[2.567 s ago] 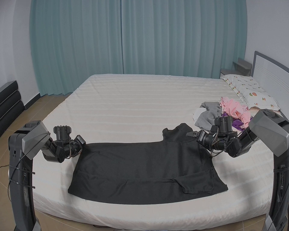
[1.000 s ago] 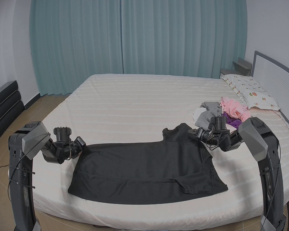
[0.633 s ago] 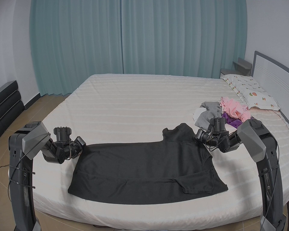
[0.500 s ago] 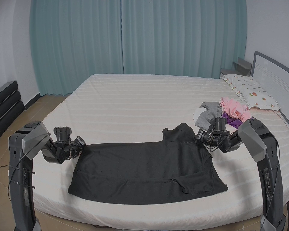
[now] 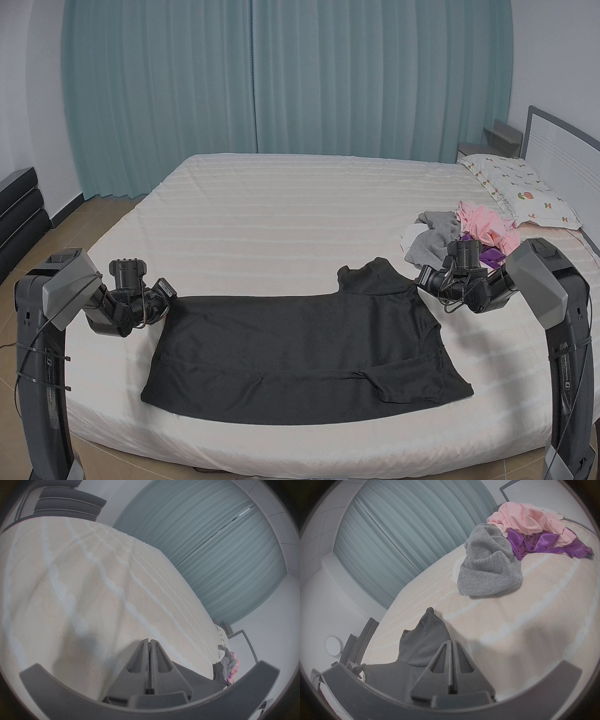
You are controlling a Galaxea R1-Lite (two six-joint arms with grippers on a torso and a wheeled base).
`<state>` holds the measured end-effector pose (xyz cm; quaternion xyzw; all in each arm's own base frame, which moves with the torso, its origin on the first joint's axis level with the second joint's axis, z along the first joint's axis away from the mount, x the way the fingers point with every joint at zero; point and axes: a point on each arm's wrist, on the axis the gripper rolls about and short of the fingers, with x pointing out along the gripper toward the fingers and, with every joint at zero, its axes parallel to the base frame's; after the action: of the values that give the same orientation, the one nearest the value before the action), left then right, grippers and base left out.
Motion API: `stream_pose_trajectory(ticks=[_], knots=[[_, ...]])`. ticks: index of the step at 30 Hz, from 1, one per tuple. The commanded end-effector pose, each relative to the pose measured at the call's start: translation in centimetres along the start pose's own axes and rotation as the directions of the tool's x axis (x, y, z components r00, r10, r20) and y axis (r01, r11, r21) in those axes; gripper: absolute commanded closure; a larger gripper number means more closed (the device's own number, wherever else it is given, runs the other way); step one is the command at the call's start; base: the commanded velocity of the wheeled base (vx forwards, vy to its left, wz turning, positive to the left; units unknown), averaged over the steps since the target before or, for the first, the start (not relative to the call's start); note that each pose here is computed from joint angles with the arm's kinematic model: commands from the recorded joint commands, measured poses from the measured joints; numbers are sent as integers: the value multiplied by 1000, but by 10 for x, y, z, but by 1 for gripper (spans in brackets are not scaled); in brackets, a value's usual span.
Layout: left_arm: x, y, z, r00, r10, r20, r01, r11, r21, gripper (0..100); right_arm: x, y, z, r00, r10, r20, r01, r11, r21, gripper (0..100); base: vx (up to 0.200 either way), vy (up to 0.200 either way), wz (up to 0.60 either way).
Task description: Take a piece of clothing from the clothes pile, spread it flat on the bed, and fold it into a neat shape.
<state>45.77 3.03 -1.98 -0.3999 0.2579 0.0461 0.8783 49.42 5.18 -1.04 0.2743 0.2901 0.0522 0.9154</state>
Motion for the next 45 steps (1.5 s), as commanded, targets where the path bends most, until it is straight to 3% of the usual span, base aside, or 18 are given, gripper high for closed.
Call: stream_pose_trajectory(ticks=[1,8,33,45], knots=[[-6,-5,9,1000,-11,25,11,1000,0,100,-11,4,9,1000,5,17,-5,1000,2,100,0,0,0],[-10,-6,15,999,-15,39,15,1000,-2,100,-20,9,18,999,20,49,-24,997,68,100,0,0,0],[-18,-14,22,998,-34,62,34,999,-14,100,-49,13,34,997,12,81,-19,997,79,100,0,0,0],[-40,-16,17,998,-36,44,36,999,-6,100,-66,9,20,1000,18,-3,-18,996,91,100,0,0,0]])
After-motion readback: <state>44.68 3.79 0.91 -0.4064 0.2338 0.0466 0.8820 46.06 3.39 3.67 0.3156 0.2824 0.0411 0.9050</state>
